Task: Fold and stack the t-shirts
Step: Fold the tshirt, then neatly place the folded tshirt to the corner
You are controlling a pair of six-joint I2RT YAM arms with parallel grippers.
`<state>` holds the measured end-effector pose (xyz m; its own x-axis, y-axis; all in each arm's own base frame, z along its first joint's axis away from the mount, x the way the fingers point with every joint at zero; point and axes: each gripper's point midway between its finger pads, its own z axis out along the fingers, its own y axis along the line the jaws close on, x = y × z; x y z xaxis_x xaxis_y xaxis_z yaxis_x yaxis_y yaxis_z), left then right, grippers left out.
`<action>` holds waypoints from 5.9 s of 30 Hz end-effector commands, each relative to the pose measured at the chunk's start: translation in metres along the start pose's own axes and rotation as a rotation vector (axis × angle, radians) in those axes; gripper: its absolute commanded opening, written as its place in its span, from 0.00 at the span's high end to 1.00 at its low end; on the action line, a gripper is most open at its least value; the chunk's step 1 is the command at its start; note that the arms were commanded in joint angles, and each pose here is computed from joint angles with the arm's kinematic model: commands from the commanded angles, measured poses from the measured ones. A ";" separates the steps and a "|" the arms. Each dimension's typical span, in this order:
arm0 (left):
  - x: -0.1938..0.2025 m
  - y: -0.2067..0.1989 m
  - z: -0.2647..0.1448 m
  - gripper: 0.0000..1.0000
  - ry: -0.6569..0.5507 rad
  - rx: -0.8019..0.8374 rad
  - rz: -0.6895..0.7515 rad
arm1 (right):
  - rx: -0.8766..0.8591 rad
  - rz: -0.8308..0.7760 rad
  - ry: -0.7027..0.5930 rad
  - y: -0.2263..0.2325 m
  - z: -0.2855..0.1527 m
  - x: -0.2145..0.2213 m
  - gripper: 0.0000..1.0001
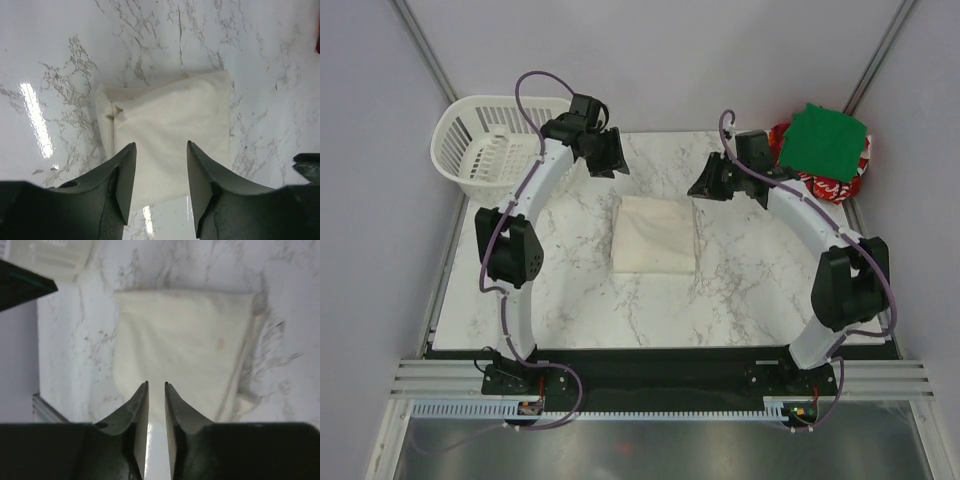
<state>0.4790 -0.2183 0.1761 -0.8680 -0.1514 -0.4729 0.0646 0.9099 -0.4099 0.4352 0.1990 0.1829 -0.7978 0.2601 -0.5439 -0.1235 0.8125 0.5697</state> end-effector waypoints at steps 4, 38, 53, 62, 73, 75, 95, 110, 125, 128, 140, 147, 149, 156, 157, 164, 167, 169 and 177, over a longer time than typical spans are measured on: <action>0.016 -0.019 -0.013 0.53 -0.018 0.022 0.027 | -0.220 0.010 0.170 0.026 -0.002 0.091 0.95; -0.005 -0.018 0.005 0.38 -0.090 -0.055 0.181 | -0.014 -0.043 0.178 -0.016 -0.055 0.134 0.90; 0.164 -0.005 -0.007 0.47 0.059 -0.061 0.115 | -0.025 -0.096 0.148 -0.012 0.072 0.020 0.94; 0.220 0.055 0.045 0.55 0.181 -0.218 0.058 | 0.061 0.068 0.177 -0.111 0.137 0.018 0.97; 0.265 0.058 0.005 0.56 0.204 -0.132 0.053 | 0.025 0.112 0.206 -0.129 0.150 0.029 0.85; 0.255 0.043 -0.013 0.48 0.164 -0.072 0.067 | 0.018 0.085 0.177 -0.121 0.141 0.017 0.65; 0.190 0.036 -0.151 0.27 -0.158 -0.084 0.278 | -0.078 0.090 0.274 -0.070 0.108 0.106 0.17; 0.194 0.106 -0.194 0.00 -0.429 -0.293 0.221 | -0.148 0.148 0.319 -0.054 0.145 0.123 0.94; 0.210 0.086 -0.219 0.03 -0.502 -0.093 0.080 | -0.296 0.007 0.088 0.041 0.045 0.007 1.00; 0.215 0.082 -0.220 0.04 -0.494 -0.056 0.062 | -0.272 -0.015 0.054 0.041 0.026 -0.017 1.00; 0.218 0.087 -0.203 0.05 -0.432 -0.105 0.071 | -0.162 -0.040 -0.034 -0.011 -0.005 -0.081 1.00; 0.216 0.091 -0.204 0.06 -0.445 -0.124 0.073 | -0.110 -0.044 -0.088 -0.038 -0.025 -0.126 1.00; 0.216 0.091 -0.203 0.07 -0.443 -0.129 0.073 | -0.114 -0.051 -0.119 -0.036 -0.034 -0.142 1.00; 0.218 0.092 -0.196 0.09 -0.411 -0.147 0.081 | -0.144 0.090 -0.387 -0.076 -0.123 -0.250 1.00; 0.218 0.092 -0.196 0.09 -0.413 -0.146 0.080 | -0.160 0.115 -0.421 -0.089 -0.130 -0.264 1.00; 0.219 0.092 -0.201 0.10 -0.441 -0.139 0.072 | -0.001 0.437 -0.610 -0.280 -0.173 -0.287 1.00; 0.219 0.093 -0.198 0.10 -0.429 -0.147 0.076 | 0.111 0.542 -0.585 -0.350 -0.150 -0.258 0.94; 0.219 0.093 -0.196 0.10 -0.419 -0.153 0.078 | 0.162 0.613 -0.534 -0.385 -0.128 -0.228 0.92; 0.220 0.093 -0.195 0.10 -0.413 -0.161 0.080 | 0.445 0.656 -0.576 -0.434 -0.154 -0.192 0.45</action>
<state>0.1951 -0.0939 0.1822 -0.6114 -0.1528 -0.7765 0.0541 0.9708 -0.2337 0.6003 -0.2095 0.2042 -0.3323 0.6910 -0.6420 0.1748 0.7140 0.6780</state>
